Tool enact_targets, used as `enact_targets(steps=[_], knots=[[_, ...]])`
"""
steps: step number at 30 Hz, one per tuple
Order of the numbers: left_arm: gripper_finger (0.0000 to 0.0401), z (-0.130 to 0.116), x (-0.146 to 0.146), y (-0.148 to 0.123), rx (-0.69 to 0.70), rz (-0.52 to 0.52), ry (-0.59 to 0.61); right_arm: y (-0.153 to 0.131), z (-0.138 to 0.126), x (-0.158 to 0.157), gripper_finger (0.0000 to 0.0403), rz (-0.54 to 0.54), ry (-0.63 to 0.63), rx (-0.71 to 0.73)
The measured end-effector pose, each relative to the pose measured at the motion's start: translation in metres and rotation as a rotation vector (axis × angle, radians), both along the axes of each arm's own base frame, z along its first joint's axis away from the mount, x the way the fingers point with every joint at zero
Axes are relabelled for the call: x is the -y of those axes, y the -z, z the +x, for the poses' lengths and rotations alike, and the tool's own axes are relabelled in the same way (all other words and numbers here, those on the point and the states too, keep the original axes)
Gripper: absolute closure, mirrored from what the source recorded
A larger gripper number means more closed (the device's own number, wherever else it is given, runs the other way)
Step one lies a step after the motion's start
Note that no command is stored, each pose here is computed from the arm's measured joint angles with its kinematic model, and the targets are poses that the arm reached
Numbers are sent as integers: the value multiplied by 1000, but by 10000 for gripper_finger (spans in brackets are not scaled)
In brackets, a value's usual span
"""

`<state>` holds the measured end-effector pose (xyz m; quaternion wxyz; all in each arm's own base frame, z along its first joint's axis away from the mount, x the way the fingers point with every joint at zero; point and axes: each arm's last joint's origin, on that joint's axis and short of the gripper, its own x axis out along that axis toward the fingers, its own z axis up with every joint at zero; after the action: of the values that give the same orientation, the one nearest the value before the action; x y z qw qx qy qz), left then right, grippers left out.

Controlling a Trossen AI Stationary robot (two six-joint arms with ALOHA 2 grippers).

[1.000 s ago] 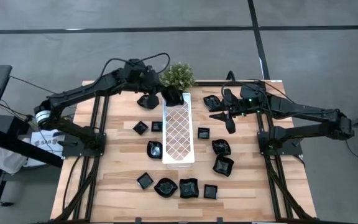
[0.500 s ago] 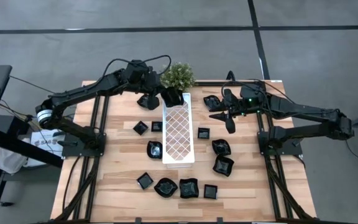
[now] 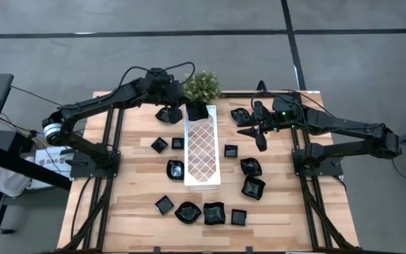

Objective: Pick & Place Mini shaped plates
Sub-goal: Stack the top distorted square plate on the other distorted square plate on the shelf

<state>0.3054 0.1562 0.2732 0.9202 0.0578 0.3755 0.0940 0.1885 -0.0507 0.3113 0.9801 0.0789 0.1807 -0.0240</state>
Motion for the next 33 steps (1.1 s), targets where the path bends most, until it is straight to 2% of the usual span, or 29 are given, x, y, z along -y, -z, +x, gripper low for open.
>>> enact_targets(steps=[12,17,24,28,33], knots=[[378,-1,3,-4,18,-12,-29,0,1,-3,282,22,-5,0],[379,-9,16,-24,64,1,-44,0,1,-3,282,96,22,0],[380,-32,49,-66,181,27,7,8,10,-2,282,206,51,-41],[380,-47,66,-79,235,30,38,20,15,-11,282,277,32,-144],[380,-66,84,-69,243,-38,30,38,12,-31,282,379,-41,-368]])
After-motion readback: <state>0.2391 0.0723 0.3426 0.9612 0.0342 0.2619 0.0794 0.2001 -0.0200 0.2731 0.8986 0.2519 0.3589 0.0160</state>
